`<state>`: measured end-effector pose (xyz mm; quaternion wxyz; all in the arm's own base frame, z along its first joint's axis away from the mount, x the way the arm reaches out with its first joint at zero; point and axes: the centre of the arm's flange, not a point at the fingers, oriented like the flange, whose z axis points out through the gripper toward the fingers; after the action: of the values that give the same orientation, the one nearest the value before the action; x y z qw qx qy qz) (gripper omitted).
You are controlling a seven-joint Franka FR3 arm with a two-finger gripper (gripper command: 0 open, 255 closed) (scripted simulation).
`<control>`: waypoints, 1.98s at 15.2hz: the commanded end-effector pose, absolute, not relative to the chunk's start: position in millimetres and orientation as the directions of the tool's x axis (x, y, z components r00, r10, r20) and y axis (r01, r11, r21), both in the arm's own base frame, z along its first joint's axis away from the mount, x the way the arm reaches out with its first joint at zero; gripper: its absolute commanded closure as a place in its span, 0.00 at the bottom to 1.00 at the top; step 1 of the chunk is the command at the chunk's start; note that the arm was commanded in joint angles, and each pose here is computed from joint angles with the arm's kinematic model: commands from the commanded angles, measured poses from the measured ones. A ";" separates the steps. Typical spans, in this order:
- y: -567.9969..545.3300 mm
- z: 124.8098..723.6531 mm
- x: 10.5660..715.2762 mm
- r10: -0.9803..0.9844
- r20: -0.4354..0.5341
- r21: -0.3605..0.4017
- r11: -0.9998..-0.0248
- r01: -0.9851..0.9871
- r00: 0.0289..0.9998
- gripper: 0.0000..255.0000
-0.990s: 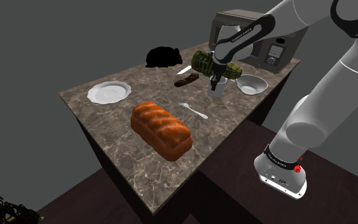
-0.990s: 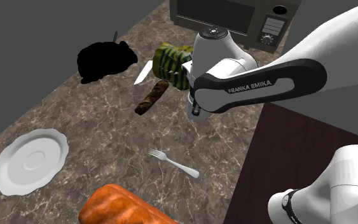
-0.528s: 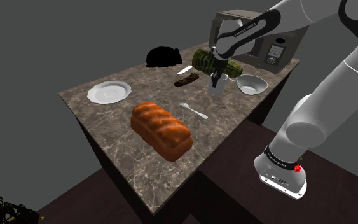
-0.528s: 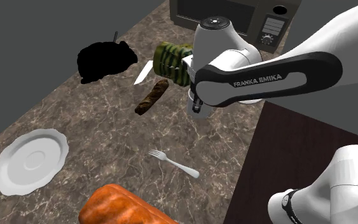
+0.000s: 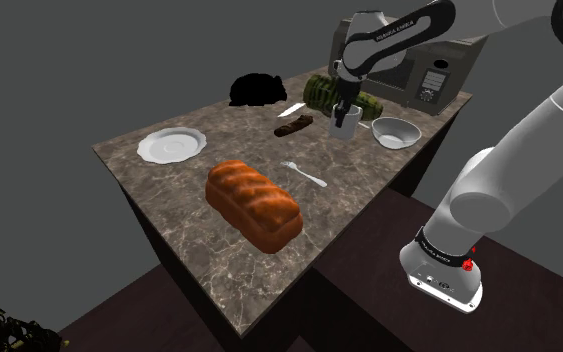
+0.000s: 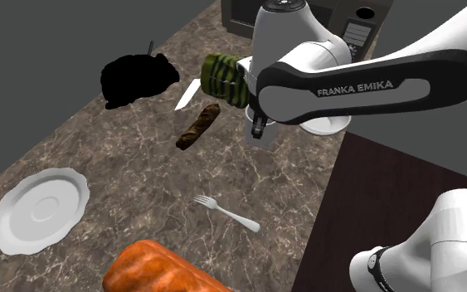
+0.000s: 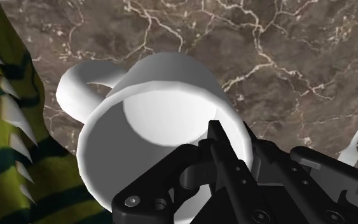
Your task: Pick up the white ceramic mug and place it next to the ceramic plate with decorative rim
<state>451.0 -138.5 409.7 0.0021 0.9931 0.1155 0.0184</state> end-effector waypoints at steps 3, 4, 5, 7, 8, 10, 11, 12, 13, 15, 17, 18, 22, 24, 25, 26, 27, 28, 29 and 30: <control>-140.6 432.6 450.5 0.228 0.040 0.011 -0.974 0.228 0.973 1.00; -140.6 437.9 450.5 0.228 0.040 0.011 -0.974 0.228 0.973 1.00; -140.6 443.2 450.5 0.228 0.040 0.011 -0.974 0.228 0.973 1.00; -140.6 453.7 450.5 0.228 0.040 0.011 -0.974 0.228 0.973 1.00; -140.6 459.0 450.5 0.228 0.040 0.011 -0.974 0.228 0.973 1.00; -140.6 469.6 450.5 0.228 0.040 0.011 -0.974 0.228 0.973 1.00; -140.6 474.8 450.5 0.228 0.040 0.011 -0.974 0.228 0.973 1.00; -140.6 480.1 450.5 0.228 0.040 0.011 -0.974 0.228 0.973 1.00; -140.6 485.4 450.5 0.228 0.040 0.011 -0.974 0.228 0.973 1.00; -140.6 496.0 450.5 0.228 0.040 0.011 -0.974 0.228 0.973 1.00; -140.6 506.5 450.5 0.228 0.040 0.011 -0.974 0.228 0.973 1.00; -140.6 511.8 450.5 0.228 0.040 0.011 -0.974 0.228 0.973 1.00; -107.4 516.4 472.0 0.228 0.040 0.011 -0.974 0.228 0.973 1.00; -85.2 516.5 486.4 0.228 0.040 0.011 -0.974 0.228 0.973 1.00; -74.2 516.6 493.5 0.228 0.040 0.011 -0.974 0.228 0.973 1.00; -63.1 516.6 500.7 0.228 0.040 0.011 -0.974 0.228 0.973 1.00; -52.0 516.7 507.9 0.228 0.040 0.011 -0.974 0.228 0.973 1.00; -41.0 516.8 515.1 0.228 0.040 0.011 -0.974 0.228 0.973 1.00; -29.9 516.8 522.3 0.228 0.040 0.011 -0.974 0.228 0.973 1.00; -18.8 516.9 529.4 0.228 0.040 0.011 -0.974 0.228 0.973 1.00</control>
<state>519.6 -29.8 518.6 0.0032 0.9931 0.1153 0.0201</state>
